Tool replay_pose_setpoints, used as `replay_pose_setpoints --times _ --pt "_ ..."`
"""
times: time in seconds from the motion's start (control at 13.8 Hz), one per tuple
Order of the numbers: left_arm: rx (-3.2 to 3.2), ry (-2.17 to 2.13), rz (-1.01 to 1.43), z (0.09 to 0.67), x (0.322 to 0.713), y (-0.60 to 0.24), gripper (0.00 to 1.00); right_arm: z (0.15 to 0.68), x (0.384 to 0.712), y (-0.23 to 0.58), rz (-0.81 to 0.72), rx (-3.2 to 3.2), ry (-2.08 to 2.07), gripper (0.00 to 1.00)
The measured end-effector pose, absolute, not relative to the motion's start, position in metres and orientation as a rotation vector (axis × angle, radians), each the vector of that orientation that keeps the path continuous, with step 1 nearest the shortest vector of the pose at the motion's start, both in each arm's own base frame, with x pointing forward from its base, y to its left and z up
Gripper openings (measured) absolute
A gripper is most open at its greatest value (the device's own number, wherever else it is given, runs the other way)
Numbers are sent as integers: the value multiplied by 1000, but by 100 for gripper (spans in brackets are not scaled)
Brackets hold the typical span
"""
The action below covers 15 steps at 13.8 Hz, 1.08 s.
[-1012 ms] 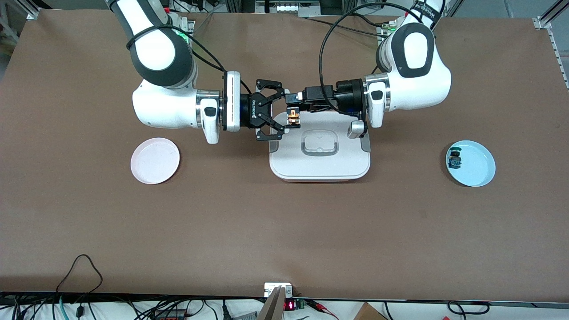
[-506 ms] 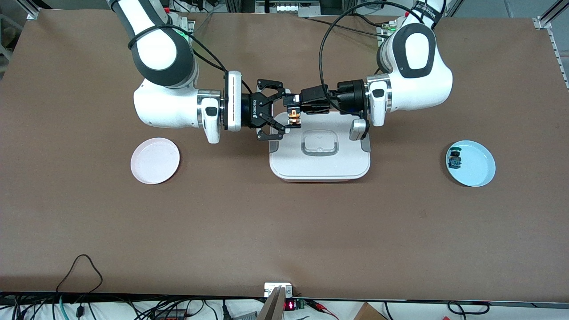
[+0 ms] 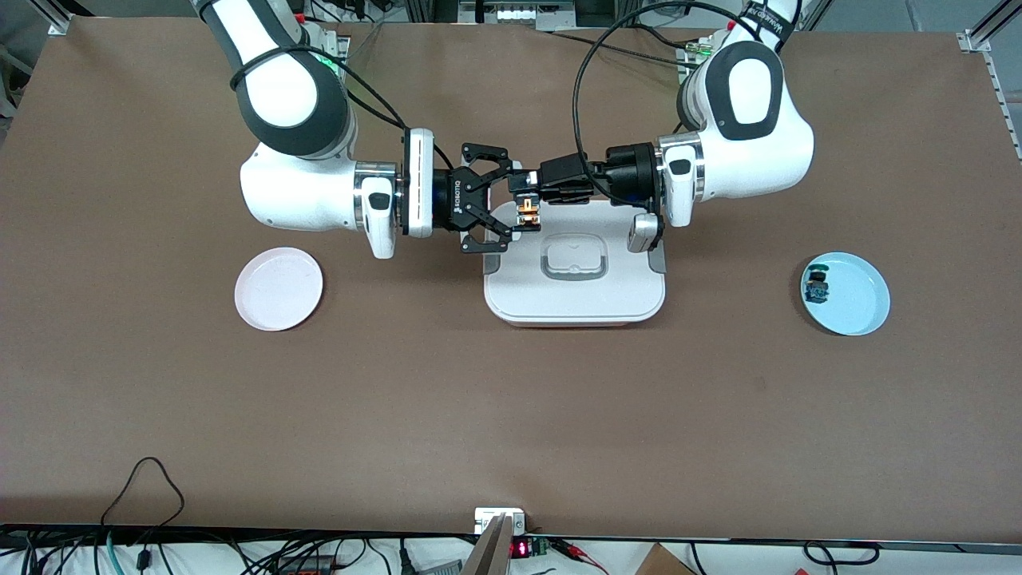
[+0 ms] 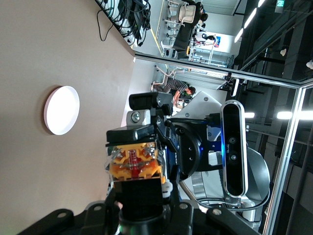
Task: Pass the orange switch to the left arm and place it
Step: 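Grasp the orange switch with the left gripper above the white box, then carry the switch to the blue plate with the left gripper while the right gripper opens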
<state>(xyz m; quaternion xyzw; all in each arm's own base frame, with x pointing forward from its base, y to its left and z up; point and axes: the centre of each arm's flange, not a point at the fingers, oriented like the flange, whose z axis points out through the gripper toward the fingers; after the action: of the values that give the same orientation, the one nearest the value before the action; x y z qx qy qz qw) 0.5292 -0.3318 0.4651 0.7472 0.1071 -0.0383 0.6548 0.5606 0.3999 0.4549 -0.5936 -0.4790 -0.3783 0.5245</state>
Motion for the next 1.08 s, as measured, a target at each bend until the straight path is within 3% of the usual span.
replay_pose_setpoints --times 0.22,0.65,1.08 --pt "1692 252 -77 466 533 -326 40 453 561 400 -896 -1428 -1132 98" --pt "1756 204 -46 465 539 -316 40 452 563 395 -882 -1448 -1107 100" --pt "2127 -223 -2 474 550 -282 40 451 577 362 -911 -1501 -1086 100"
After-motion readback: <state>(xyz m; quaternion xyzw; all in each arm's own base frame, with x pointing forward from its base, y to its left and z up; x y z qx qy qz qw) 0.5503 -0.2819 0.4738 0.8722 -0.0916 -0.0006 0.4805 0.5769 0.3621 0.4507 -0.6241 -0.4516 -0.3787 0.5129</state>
